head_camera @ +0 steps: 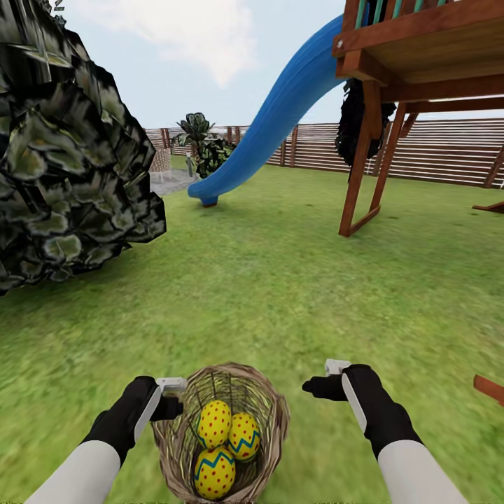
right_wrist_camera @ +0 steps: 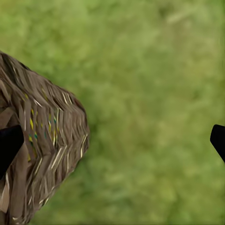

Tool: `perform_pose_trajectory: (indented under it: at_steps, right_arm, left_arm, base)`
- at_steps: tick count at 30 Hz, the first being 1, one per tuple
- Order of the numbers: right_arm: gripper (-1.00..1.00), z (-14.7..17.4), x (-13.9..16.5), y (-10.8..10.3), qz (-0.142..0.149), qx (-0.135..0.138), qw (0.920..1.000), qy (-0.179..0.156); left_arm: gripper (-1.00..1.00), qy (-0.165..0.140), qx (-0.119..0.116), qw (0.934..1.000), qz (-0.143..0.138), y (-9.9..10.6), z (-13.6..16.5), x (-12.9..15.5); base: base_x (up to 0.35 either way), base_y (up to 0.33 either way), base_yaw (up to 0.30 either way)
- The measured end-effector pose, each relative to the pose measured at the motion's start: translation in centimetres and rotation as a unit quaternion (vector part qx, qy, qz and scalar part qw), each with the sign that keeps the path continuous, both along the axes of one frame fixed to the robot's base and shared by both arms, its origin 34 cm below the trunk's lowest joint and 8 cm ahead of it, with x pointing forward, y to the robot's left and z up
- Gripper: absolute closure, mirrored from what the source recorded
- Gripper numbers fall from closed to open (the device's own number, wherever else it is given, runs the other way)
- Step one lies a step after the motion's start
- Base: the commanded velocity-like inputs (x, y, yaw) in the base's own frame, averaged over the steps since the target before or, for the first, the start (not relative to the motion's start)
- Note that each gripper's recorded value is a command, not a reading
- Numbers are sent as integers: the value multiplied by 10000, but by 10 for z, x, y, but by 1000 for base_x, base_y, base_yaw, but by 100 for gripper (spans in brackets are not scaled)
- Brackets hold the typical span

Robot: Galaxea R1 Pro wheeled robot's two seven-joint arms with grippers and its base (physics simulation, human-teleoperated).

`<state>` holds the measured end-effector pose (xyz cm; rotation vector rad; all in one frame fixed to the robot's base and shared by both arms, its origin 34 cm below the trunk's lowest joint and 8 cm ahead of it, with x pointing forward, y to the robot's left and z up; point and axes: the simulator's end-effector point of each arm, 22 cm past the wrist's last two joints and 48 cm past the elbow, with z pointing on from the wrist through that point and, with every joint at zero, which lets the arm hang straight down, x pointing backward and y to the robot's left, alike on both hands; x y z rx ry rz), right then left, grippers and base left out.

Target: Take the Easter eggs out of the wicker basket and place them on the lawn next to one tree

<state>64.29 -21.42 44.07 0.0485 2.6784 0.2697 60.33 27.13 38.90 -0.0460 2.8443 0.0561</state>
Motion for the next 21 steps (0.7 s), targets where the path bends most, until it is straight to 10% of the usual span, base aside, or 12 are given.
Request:
perform_pose_trajectory:
  at_steps: [19, 20, 21]
  right_arm:
    - [-100, -33, -8, -2, -5, -12, 10000, -1]
    - [-100, -33, -8, -2, -6, -14, 10000, -2]
    - [-100, -33, -8, -3, -7, -17, 10000, -1]
  left_arm:
    - [-100, -214, 153, 9996, -72, 5, -19, 5]
    - [100, -221, 155, 9996, -84, 4, -19, 6]
    - [100, -225, 168, 9996, -100, 3, -19, 6]
  base:
    - [0, 0, 0]
    - [0, 0, 0]
    - [0, 0, 0]
